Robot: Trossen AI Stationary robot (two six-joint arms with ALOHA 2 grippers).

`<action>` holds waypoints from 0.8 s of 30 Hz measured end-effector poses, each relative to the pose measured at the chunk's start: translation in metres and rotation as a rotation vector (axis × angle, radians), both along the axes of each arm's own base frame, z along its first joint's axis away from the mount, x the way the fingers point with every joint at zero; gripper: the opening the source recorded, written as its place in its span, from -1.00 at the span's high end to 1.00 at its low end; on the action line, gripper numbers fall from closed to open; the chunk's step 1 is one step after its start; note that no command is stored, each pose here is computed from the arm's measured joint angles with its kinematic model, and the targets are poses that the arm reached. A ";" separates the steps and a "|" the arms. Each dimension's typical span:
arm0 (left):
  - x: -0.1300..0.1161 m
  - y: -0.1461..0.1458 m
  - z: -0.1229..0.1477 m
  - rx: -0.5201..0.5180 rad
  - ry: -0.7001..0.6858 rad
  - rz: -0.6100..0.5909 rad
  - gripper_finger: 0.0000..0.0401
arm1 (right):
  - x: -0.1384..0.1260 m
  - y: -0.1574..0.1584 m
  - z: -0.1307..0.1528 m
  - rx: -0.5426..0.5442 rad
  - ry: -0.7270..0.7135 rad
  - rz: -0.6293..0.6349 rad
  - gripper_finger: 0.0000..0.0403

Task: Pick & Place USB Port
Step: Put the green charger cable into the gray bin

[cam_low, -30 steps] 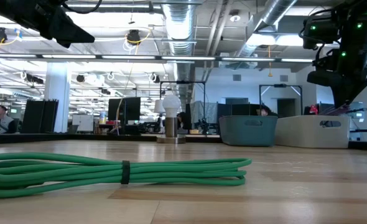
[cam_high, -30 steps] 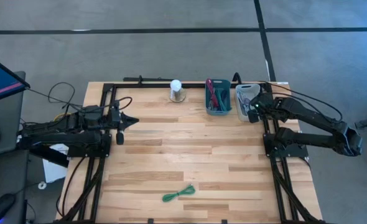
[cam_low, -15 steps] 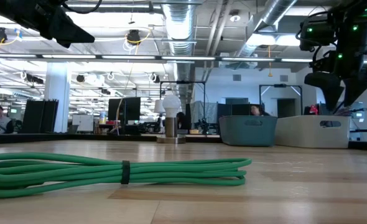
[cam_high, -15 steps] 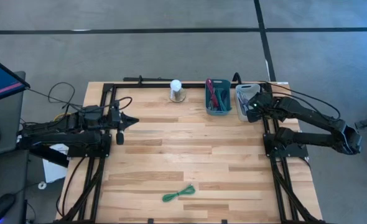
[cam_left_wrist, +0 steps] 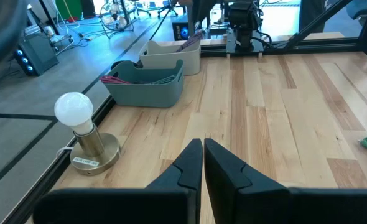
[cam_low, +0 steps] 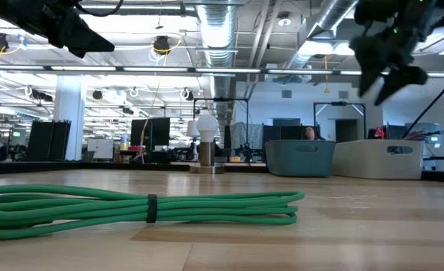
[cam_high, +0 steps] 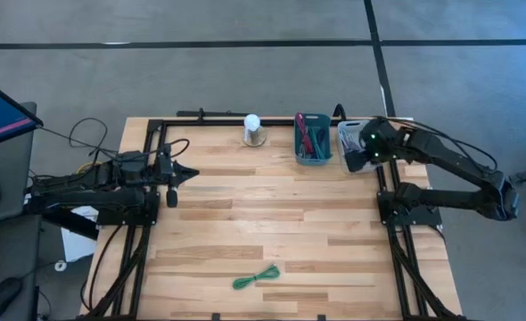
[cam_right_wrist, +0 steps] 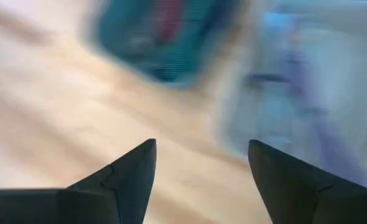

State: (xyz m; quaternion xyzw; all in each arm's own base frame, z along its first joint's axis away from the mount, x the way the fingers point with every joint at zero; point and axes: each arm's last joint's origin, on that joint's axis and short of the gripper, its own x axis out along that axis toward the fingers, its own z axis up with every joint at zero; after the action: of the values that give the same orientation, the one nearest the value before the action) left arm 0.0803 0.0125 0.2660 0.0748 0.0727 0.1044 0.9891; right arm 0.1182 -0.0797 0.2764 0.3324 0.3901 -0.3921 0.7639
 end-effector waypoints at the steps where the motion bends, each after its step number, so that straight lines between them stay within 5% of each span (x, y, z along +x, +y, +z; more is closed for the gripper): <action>1: 0.000 0.000 0.000 0.000 0.000 0.000 0.92 | 0.004 0.001 0.003 0.025 -0.062 0.045 -0.21; 7: 0.000 0.000 0.000 0.000 0.000 0.000 0.92 | 0.034 0.016 0.018 0.112 -0.387 0.369 -0.14; 16: 0.000 0.000 0.000 0.000 0.000 0.000 0.92 | 0.094 0.054 0.034 -0.145 -0.652 0.840 -0.01; 24: 0.000 0.000 0.001 0.001 -0.015 0.000 0.92 | 0.144 0.064 0.021 -0.229 -0.761 0.925 0.11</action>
State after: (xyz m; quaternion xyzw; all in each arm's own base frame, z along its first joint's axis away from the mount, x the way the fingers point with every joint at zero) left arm 0.0805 0.0126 0.2674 0.0747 0.0654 0.1049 0.9895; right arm 0.2618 -0.0161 0.2973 0.1611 0.1493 0.0874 0.9717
